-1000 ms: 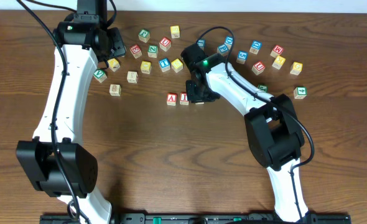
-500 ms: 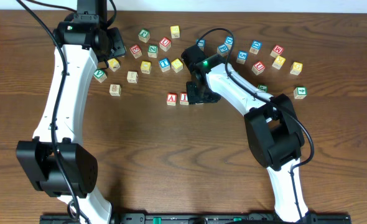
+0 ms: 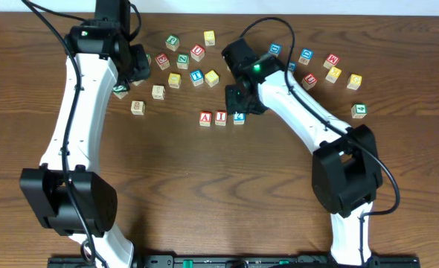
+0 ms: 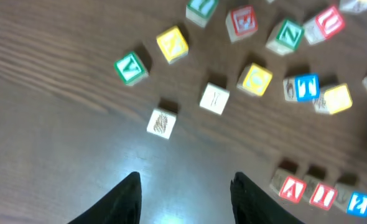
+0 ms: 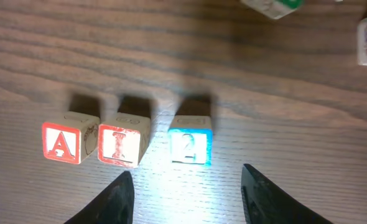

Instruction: Spell out AI2

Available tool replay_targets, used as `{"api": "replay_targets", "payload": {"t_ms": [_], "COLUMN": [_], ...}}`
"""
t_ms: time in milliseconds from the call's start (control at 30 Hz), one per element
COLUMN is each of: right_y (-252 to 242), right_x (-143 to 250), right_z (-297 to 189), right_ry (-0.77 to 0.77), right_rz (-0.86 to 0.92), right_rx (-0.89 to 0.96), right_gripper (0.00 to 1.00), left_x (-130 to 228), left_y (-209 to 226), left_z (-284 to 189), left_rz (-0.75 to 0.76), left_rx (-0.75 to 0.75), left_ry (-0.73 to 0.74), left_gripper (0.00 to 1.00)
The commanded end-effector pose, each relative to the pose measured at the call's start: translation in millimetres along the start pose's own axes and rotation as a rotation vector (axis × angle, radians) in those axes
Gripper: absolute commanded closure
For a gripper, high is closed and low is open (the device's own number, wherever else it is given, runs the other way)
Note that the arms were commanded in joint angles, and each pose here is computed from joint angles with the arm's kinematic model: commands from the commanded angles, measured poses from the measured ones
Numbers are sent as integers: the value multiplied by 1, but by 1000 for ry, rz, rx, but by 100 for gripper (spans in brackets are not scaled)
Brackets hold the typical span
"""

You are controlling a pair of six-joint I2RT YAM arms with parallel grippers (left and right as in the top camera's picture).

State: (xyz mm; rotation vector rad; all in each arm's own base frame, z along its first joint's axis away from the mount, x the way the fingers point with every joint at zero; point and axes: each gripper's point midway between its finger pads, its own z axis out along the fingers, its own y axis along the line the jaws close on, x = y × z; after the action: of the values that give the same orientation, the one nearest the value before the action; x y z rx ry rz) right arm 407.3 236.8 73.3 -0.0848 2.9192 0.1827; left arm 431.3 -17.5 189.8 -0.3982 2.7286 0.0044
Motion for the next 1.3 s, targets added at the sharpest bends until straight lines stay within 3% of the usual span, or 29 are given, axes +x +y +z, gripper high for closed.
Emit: {"api": "replay_targets", "payload": {"t_ms": [0, 167, 267, 400, 800, 1267], "right_y": [-9, -31, -38, -42, -51, -49], "right_x": [-7, -5, 0, 7, 23, 20], "right_z": [-4, 2, 8, 19, 50, 51], "right_ry": [-18, -16, 6, 15, 46, 33], "right_rz": [24, 88, 101, 105, 160, 160], "right_rx": [16, 97, 100, 105, 58, 46], "right_gripper": [52, 59, 76, 86, 99, 99], "left_x": [21, 50, 62, 70, 78, 101], "left_y": [-7, -18, -27, -39, -64, -77], "left_z": [15, 39, 51, 58, 73, 111], "left_rz": [11, 49, 79, 109, 116, 115], "left_rx": [-16, -24, -19, -5, 48, 98], "left_ry": [68, 125, 136, 130, 142, 264], "left_gripper": [55, 71, 80, 88, 92, 92]}}
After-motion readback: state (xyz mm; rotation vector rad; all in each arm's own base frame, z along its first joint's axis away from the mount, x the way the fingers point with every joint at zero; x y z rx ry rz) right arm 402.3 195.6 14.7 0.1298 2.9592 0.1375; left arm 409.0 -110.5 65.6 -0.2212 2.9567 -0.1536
